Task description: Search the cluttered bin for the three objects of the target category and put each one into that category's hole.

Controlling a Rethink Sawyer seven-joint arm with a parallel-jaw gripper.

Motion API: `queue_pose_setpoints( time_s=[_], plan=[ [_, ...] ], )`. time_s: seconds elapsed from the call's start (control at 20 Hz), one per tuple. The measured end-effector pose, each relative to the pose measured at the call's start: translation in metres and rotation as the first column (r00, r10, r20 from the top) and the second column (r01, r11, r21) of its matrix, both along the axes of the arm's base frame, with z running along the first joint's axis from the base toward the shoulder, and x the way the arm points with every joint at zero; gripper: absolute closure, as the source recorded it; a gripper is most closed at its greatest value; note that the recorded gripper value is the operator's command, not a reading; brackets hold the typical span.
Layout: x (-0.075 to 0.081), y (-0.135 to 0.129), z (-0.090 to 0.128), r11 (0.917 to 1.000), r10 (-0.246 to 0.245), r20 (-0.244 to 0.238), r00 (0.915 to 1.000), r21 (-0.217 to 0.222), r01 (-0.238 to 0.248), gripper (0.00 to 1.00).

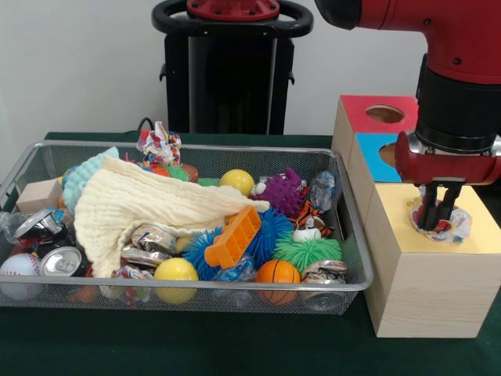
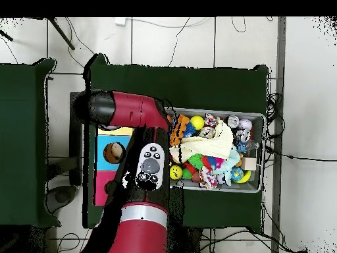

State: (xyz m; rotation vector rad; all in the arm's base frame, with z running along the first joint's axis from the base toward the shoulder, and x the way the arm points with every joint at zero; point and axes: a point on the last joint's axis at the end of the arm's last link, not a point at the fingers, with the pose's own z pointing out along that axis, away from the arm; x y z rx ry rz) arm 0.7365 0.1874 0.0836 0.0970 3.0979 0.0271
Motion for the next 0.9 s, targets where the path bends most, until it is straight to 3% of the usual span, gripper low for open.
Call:
queue_pose_setpoints(
  time_s=[0.9],
  plan=[
    [-0.0085, -0.0022, -0.001, 0.9997, -0.02, 0.066, 0.9976, 0.016, 0.019, 1.0]
  ],
)
